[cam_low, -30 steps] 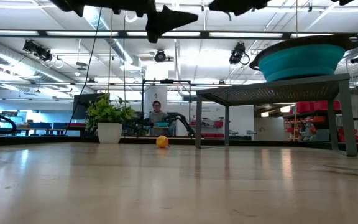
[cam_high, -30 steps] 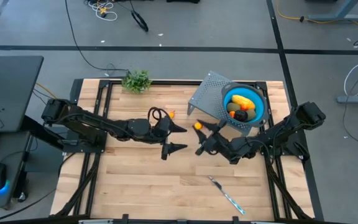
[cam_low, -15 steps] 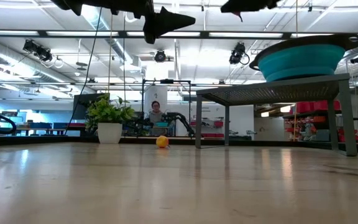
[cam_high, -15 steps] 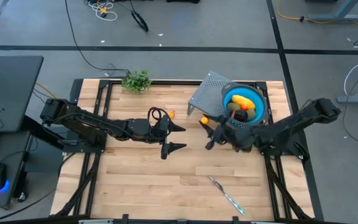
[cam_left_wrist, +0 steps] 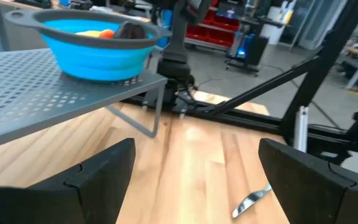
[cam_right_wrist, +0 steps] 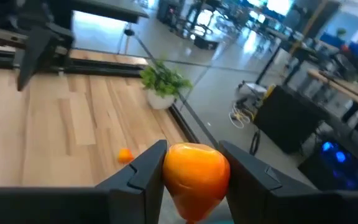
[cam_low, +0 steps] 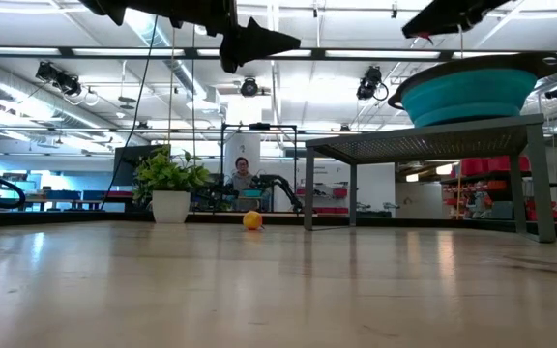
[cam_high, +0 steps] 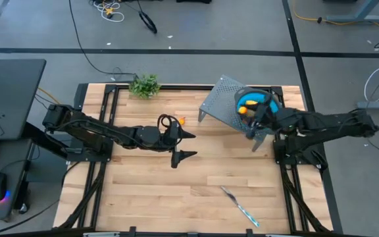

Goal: Pick & Place Fruit
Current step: Put the pear into the strainer bowl on the shelf

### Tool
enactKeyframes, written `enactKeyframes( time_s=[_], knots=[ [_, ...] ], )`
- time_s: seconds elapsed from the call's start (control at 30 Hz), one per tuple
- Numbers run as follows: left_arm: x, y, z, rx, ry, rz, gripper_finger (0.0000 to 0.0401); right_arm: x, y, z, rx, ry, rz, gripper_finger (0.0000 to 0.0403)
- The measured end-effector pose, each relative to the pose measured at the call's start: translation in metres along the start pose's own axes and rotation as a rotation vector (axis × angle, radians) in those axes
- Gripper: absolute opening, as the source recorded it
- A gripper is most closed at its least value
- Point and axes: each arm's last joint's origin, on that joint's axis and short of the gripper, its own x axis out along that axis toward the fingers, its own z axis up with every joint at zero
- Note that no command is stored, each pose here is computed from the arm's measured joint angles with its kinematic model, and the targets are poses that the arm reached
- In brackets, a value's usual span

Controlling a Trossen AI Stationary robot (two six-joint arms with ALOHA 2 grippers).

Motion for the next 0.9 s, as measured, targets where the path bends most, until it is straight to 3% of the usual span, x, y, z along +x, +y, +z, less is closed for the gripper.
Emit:
enactKeyframes(
  time_s=[0.33, 0.7, 0.8, 0.9],
  knots=[
    [0.000, 0.001, -0.001, 0.017, 0.007, 0.037, 0.0352, -0.001, -0.024, -0.016, 0.075, 0.129, -0.122, 0.0151],
    [0.000, 0.003, -0.005, 0.010, 0.046, 0.059, 0.0352, 0.003, -0.030, -0.013, 0.100, 0.102, -0.139, 0.0252],
    [0.000, 0.003, -0.006, 0.016, 0.055, 0.069, 0.0352, 0.003, -0.030, -0.008, 0.126, 0.052, -0.102, 0.0256],
    [0.000, 0.003, -0.007, 0.044, 0.068, 0.072, 0.0352, 0.003, -0.027, 0.000, 0.177, -0.042, 0.027, 0.0255]
  ],
)
